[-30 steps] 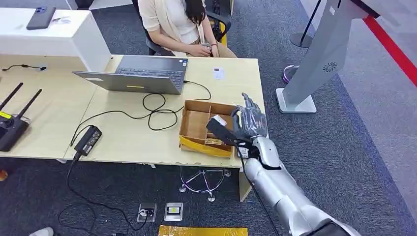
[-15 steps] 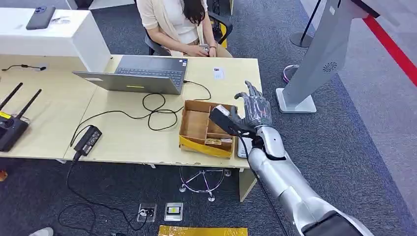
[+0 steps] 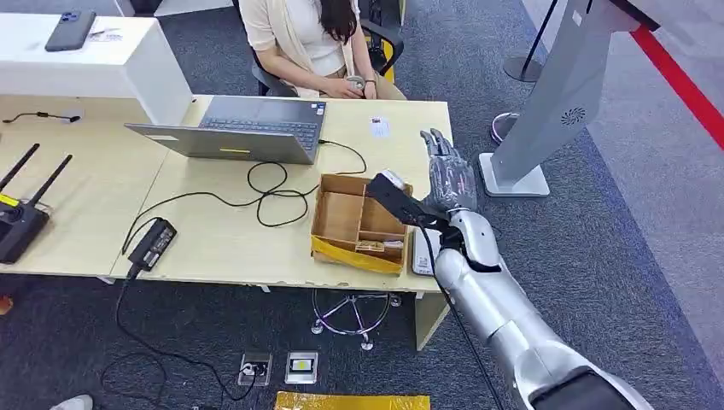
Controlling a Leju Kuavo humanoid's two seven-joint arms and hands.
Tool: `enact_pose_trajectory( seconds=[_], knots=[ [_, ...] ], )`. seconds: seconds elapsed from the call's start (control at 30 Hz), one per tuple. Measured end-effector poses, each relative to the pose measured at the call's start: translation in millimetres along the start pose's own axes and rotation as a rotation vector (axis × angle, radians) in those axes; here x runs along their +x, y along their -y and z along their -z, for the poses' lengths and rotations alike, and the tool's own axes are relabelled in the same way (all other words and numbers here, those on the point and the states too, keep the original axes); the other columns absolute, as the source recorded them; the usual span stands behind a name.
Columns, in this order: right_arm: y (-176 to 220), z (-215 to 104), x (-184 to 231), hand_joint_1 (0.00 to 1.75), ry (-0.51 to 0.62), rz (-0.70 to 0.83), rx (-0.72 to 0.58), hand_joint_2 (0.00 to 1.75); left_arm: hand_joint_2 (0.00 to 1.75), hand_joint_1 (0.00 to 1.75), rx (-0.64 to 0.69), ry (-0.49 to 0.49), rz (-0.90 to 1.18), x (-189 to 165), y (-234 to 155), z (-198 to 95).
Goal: Pass the card to the sensor for recognition and then transmit it.
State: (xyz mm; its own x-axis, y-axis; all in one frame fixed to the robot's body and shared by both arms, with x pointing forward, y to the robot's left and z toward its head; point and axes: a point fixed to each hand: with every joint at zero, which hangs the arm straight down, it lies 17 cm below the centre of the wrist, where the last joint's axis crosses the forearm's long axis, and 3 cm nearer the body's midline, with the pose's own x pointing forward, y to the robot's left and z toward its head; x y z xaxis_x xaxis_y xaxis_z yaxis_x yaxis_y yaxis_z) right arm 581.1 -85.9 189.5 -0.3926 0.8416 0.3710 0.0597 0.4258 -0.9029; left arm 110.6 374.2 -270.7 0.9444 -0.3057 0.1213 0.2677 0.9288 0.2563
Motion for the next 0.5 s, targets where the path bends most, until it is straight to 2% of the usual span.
enact_pose_trajectory(
  seconds=[0.13, 0.3, 0.5],
  knots=[
    [-10, -16, 2, 0.00, -0.023, 0.021, 0.036, 1.75, 0.00, 0.00, 0.003, -0.005, -0.012, -2, 0, 0],
    [1, -34, 8, 0.00, -0.020, 0.045, 0.024, 1.75, 0.00, 0.00, 0.004, -0.009, -0.024, -3, 0, 0],
    [-6, -81, 5, 0.00, -0.043, 0.063, 0.057, 1.75, 0.00, 0.00, 0.013, -0.028, -0.038, -9, -3, 0]
  ],
)
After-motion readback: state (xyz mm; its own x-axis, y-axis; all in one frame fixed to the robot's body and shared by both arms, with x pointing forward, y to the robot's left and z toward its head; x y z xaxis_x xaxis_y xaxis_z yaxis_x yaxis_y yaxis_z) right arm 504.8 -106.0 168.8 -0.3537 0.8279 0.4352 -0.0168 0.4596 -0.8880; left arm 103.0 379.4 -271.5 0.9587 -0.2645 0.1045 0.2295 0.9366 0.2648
